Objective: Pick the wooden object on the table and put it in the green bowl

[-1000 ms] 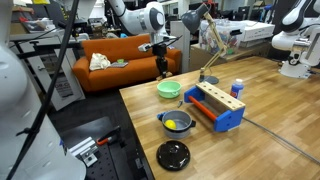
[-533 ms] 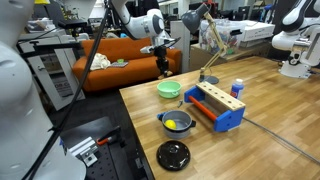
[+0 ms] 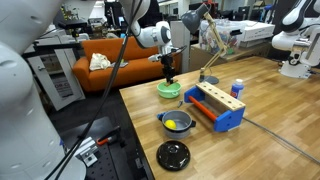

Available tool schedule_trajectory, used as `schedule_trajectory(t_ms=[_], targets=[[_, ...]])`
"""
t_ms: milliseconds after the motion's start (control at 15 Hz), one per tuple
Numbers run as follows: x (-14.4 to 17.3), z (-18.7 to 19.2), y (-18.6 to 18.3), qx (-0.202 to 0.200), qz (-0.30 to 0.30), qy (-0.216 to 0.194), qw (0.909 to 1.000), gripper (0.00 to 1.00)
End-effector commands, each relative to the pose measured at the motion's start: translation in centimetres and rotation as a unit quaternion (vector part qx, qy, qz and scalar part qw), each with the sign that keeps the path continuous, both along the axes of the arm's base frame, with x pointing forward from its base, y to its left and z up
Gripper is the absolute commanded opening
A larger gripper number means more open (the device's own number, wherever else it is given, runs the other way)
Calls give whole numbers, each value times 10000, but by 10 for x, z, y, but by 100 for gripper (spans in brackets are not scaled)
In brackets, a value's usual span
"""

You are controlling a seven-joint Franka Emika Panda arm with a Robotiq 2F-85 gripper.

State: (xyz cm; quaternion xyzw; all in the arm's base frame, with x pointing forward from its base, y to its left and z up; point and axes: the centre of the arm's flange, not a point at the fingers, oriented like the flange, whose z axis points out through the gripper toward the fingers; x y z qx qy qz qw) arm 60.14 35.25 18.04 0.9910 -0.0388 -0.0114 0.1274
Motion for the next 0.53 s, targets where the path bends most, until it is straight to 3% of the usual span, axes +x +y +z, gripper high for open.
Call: schedule_trajectory(t_ms=[0, 267, 333, 467], targets=[[10, -18, 4, -158, 22, 324, 9993, 19], [0, -42, 1, -242, -20, 581, 9980, 19], [-2, -44, 0, -251, -22, 609, 9978, 64], [-4, -43, -2, -289, -35, 612, 9977, 75]])
